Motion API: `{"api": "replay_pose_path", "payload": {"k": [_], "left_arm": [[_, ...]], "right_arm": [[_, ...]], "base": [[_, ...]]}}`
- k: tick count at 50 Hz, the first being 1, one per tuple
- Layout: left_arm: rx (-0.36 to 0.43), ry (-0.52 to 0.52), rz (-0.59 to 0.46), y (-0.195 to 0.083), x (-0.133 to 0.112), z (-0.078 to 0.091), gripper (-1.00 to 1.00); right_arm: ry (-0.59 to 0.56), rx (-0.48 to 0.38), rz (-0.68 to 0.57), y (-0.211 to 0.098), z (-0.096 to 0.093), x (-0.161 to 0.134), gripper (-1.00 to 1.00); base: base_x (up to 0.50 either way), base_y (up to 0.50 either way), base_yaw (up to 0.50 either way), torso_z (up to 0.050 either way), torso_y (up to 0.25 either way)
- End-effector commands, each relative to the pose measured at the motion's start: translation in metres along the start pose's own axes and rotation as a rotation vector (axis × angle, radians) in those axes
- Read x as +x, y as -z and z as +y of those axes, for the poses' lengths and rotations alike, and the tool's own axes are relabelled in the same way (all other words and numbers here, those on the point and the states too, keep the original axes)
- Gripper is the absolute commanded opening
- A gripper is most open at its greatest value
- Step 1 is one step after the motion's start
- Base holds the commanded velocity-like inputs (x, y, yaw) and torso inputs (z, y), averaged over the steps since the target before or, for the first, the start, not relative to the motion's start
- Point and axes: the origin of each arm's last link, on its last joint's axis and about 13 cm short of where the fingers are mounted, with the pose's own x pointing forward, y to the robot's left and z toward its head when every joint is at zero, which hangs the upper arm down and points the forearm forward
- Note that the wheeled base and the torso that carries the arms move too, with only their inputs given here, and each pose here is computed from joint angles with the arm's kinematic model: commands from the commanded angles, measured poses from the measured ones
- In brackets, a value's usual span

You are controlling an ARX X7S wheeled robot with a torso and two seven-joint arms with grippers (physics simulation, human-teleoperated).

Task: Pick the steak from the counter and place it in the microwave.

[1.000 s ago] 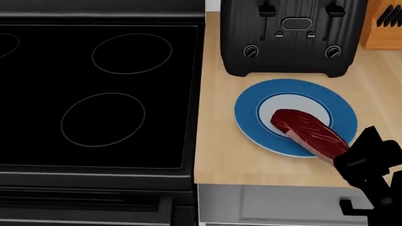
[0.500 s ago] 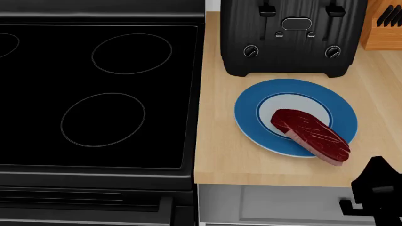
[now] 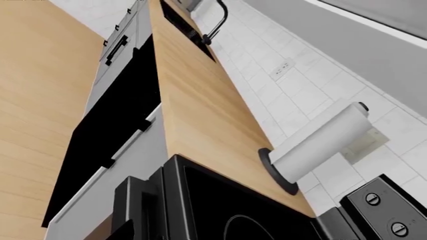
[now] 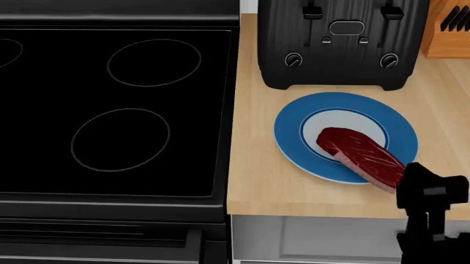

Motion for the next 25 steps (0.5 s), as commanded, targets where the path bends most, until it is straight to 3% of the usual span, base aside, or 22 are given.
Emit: {"api": "replay_pose_path", "payload": {"k": [1,25], "left_arm": [[0.005,0.013,-0.001,0.000,-0.001,-0.001,1.00],[0.008,0.021,-0.006,0.001,0.000,-0.001,1.00]], "right_arm": [[0.007,-0.001,-0.004,-0.003,0.006,0.016,1.00],[0.134,-0.042,-0.081,-0.013,-0.002,0.035,1.00]], "base": [[0.00,0.00,0.00,0.000,0.000],[0.00,0.00,0.00,0.000,0.000]]}}
